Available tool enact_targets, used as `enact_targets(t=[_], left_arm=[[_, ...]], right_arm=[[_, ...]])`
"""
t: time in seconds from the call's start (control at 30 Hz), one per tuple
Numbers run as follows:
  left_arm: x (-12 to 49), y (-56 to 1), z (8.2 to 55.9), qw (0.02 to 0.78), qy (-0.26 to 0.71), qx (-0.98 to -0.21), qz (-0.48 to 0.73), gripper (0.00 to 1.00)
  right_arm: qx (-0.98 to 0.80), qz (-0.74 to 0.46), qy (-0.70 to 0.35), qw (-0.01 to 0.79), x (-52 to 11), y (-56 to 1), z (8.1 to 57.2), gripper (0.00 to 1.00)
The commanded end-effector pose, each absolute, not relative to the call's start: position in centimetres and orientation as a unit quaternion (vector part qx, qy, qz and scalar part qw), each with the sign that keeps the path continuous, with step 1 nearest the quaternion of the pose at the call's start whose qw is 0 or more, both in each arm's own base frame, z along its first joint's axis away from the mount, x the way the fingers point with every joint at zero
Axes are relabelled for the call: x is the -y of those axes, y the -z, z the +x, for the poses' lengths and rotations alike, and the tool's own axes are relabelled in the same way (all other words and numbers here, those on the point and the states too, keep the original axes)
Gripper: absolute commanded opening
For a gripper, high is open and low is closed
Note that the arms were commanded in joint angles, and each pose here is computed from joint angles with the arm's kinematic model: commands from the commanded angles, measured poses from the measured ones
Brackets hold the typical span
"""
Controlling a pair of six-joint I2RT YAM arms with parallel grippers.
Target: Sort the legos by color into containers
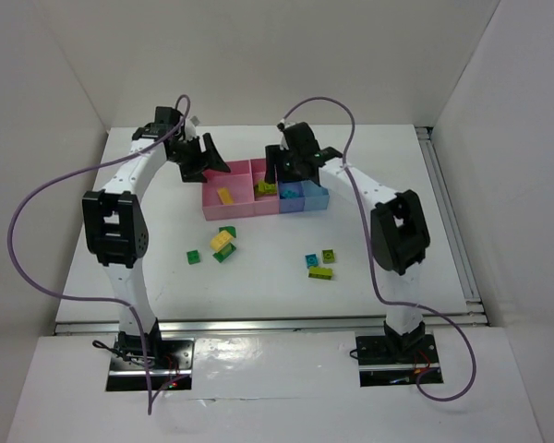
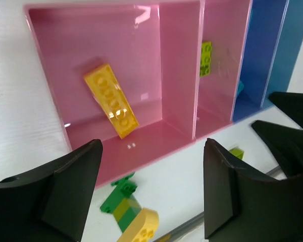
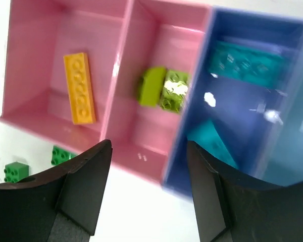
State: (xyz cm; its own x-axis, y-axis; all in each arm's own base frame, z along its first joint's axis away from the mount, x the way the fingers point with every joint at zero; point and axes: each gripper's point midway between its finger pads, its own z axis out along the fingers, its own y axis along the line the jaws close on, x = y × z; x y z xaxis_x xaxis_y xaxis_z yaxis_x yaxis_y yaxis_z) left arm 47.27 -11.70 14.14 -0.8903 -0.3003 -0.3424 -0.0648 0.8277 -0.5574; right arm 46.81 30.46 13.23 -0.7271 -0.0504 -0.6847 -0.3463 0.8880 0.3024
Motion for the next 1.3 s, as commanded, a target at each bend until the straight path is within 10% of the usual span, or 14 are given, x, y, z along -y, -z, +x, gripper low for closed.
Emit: enact_targets(t=[0.0,0.6,1.27], left_arm=[[12.6,-19.0,44.8,0.242,0.256,-0.936,-0.019,0.81],[14.1,-12.2,29.7,0.144,-0.087,-0.98,0.109,0.91],[14.2,-9.4,29.7,0.132,-0.029,-0.985,0.11,0.65]], right_arm=[[-0.873,-0.054,-0.188,0.446,-27.3,-20.5,45.8,0.68],[-0.914,0.023,-0.125,0.385,-19.9,-13.8,38.5,0.84],[-0.922,0.026,-0.114,0.37,-19.5,-12.1,38.7,0.63]])
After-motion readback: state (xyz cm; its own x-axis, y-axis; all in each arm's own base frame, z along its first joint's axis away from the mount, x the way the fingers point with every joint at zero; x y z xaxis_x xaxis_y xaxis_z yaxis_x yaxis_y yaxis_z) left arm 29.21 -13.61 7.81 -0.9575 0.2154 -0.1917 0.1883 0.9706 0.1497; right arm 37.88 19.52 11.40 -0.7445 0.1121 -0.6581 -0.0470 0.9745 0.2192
